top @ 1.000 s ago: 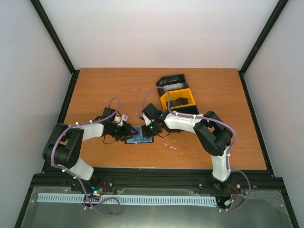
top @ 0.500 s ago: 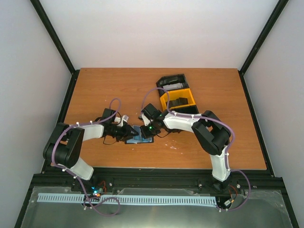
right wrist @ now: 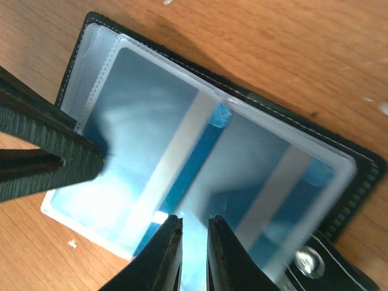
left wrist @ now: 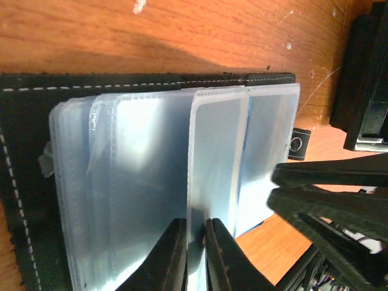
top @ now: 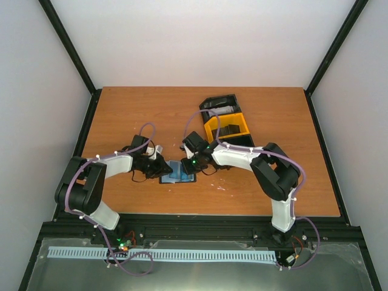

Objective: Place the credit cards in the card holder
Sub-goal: Turn over the card slot at the center of the board.

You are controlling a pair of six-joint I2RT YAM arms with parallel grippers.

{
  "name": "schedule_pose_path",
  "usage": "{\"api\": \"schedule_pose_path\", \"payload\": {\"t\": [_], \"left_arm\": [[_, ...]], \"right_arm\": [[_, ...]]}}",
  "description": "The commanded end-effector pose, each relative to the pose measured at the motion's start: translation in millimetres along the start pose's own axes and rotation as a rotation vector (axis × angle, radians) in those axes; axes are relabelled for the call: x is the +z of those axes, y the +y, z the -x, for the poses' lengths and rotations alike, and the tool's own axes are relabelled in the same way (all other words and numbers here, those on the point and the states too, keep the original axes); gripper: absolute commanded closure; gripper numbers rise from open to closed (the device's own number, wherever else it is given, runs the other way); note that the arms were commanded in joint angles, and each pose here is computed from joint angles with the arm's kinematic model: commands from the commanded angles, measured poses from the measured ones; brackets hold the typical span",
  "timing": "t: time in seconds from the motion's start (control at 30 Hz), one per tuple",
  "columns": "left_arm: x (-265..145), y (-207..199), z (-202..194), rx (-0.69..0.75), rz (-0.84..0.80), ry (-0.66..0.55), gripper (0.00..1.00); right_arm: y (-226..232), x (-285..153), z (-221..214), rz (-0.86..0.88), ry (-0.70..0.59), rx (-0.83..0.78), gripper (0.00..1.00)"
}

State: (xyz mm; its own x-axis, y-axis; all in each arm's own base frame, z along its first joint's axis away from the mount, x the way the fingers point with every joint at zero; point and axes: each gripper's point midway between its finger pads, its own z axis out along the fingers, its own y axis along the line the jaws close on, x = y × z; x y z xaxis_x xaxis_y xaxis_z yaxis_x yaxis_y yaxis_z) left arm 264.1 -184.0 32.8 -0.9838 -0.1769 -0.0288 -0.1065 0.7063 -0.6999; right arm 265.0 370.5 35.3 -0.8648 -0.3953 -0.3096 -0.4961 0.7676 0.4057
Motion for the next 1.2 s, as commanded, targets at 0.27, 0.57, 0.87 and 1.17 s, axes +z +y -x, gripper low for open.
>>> {"api": "schedule_pose_path", "payload": {"t": [0.27, 0.57, 0.87, 1.17], "left_arm": [[-16.9, -6.9, 12.1, 0.052, 0.043, -0.068, 1.0], [-18.2, -1.8, 1.5, 0.041, 0.03, -0.088, 0.99], [-14.8, -22.7, 1.6, 0.101, -0.068, -0.051, 0.72], [-3.9, -38.2, -1.7, 0.09, -0.202, 0.015, 0.66]], "right_arm": [[-20.9, -58.3, 22.2, -0.105, -0.218, 0.07, 0.86], [-13.0, -48.6, 13.2, -0.032, -0.175, 0.069, 0.85], [-14.6, -47.6, 7.1, -0.029, -0.165, 0.077, 0.85], [-15.0, -53.2, 7.5, -0.035, -0.179, 0.075, 0.84]]}}
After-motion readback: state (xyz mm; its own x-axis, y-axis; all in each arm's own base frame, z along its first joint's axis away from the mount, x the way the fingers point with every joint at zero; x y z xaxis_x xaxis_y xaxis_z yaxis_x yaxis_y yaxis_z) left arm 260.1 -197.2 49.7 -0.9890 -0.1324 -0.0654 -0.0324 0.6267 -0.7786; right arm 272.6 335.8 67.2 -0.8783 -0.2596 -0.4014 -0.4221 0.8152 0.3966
